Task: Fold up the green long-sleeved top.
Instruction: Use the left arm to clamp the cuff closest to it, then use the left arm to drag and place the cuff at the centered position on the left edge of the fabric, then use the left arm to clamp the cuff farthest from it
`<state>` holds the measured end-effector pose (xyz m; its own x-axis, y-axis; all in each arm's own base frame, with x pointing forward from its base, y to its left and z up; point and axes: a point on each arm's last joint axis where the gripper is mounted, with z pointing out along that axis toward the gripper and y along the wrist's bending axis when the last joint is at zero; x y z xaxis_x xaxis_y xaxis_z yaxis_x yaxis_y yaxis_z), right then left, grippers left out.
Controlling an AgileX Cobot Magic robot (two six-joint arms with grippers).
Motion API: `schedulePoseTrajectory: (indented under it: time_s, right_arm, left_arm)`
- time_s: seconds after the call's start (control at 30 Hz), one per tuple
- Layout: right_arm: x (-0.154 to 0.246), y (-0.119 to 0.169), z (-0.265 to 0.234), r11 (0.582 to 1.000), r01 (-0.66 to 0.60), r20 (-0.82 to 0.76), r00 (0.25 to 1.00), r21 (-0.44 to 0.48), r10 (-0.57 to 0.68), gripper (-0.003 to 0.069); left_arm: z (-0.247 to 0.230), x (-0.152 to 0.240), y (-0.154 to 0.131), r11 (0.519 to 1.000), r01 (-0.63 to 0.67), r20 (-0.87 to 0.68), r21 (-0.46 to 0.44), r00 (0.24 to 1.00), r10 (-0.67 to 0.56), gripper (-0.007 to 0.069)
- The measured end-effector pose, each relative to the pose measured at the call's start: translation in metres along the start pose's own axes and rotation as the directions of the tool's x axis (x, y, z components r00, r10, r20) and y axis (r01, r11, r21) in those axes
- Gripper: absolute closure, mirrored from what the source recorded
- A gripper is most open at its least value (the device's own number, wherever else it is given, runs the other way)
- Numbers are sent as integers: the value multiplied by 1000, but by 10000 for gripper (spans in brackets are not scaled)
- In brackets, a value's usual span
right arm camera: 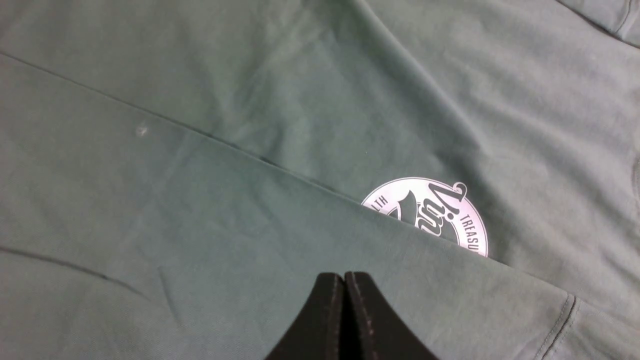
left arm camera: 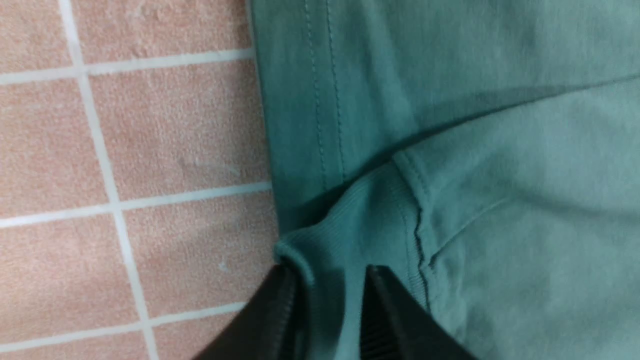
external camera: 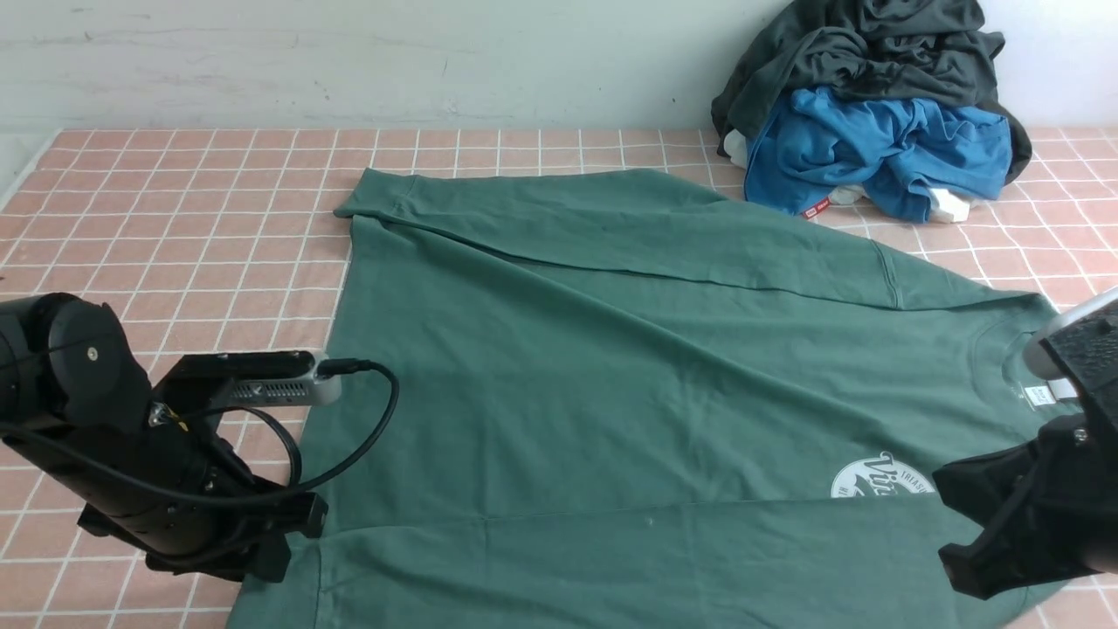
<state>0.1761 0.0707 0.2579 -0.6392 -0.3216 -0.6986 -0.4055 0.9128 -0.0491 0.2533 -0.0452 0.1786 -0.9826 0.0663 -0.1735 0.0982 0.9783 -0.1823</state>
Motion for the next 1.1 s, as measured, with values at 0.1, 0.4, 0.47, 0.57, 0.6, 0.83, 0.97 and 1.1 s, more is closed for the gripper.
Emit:
schedulePoseTrajectory:
  time_s: [0.1, 0.4, 0.47, 0.57, 0.6, 0.83, 0.97, 1.1]
  right_arm:
    - [0, 0, 0, 1000, 0, 0, 1000, 0, 0, 669]
    - [0, -1, 0, 1000, 20, 0, 1000, 10, -20, 669]
    - [0, -1, 0, 1000, 27, -1, 1000, 14, -27, 669]
    - [0, -2, 0, 999, 46, -1, 999, 23, -46, 669]
    - [0, -2, 0, 998, 50, -1, 999, 25, -50, 669]
    - [0, -3, 0, 998, 54, -1, 999, 28, -54, 669]
    - [0, -3, 0, 998, 63, -2, 998, 32, -63, 669]
    - [-1, -3, 0, 997, 71, 7, 997, 36, -71, 669]
  left_arm:
    - [0, 0, 0, 1000, -19, -3, 0, 1000, 19, 578]
    - [-72, -43, -17, 991, -133, 225, 6, 966, 129, 629]
    - [-85, -51, -20, 989, -150, 280, -1, 949, 144, 629]
    - [-112, -72, -25, 983, -182, 409, -26, 895, 177, 629]
    - [-118, -82, -26, 982, -186, 451, -39, 873, 184, 629]
    - [-70, -133, -17, 980, -187, 432, -64, 880, 196, 608]
    - [-28, -173, -6, 985, -163, 374, -51, 912, 171, 482]
    - [-15, -218, 1, 994, -103, 422, -28, 900, 105, 300]
